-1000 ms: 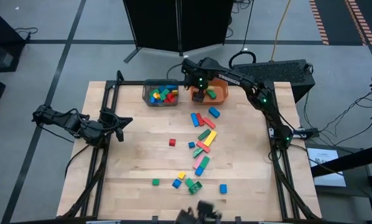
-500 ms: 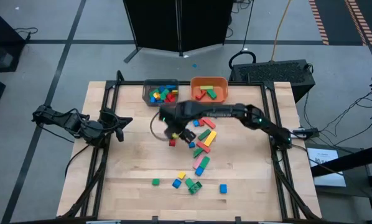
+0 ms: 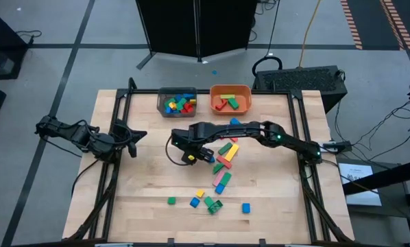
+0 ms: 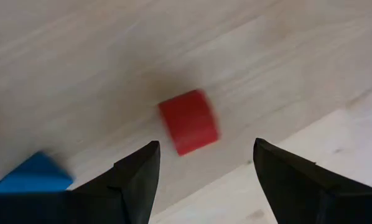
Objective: Sort blocks by size
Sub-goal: Put the small red block into the black bin
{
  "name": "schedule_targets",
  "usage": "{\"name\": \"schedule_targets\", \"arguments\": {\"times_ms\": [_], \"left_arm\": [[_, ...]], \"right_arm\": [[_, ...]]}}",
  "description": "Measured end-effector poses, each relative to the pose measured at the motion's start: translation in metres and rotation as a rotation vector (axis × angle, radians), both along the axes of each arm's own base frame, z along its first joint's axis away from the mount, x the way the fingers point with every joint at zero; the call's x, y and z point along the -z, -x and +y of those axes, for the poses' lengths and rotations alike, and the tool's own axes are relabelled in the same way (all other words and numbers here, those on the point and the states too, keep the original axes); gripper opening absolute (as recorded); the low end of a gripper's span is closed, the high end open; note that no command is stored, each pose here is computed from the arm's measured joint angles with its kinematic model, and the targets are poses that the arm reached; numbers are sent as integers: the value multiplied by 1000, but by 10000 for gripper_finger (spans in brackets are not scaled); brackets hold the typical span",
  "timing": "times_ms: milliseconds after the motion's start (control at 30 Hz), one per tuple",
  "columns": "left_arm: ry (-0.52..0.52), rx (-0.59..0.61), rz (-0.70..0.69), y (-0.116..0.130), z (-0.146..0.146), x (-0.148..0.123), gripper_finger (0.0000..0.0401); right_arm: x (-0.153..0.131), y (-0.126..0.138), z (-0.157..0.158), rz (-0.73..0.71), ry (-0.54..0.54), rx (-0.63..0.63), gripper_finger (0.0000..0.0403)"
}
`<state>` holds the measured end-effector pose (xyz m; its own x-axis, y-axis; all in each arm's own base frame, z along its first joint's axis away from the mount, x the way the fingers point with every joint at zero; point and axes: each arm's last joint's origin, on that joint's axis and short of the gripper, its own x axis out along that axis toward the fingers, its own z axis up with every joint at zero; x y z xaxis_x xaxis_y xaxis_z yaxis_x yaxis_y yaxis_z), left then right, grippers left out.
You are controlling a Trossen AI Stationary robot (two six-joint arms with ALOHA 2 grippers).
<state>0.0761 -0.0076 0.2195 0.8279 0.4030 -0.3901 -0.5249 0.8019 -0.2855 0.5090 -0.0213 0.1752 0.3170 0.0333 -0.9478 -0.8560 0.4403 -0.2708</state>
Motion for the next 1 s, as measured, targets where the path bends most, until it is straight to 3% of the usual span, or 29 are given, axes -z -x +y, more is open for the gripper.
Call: {"name": "schedule_targets", "arguments": {"times_ms": [467, 600, 767, 1000], "left_arm": [[4, 20, 25, -2, -1, 1, 0], [2, 21, 31, -3, -2, 2, 0], [1, 21, 32, -3, -2, 2, 0], [6, 14, 52, -3, -2, 4, 0]], "right_arm": [[29, -9, 3, -2, -40, -28, 241], [34, -10, 5, 15, -43, 14, 201], [35, -9, 7, 25, -39, 65, 109], [19, -9, 0, 18, -44, 261, 109]]}}
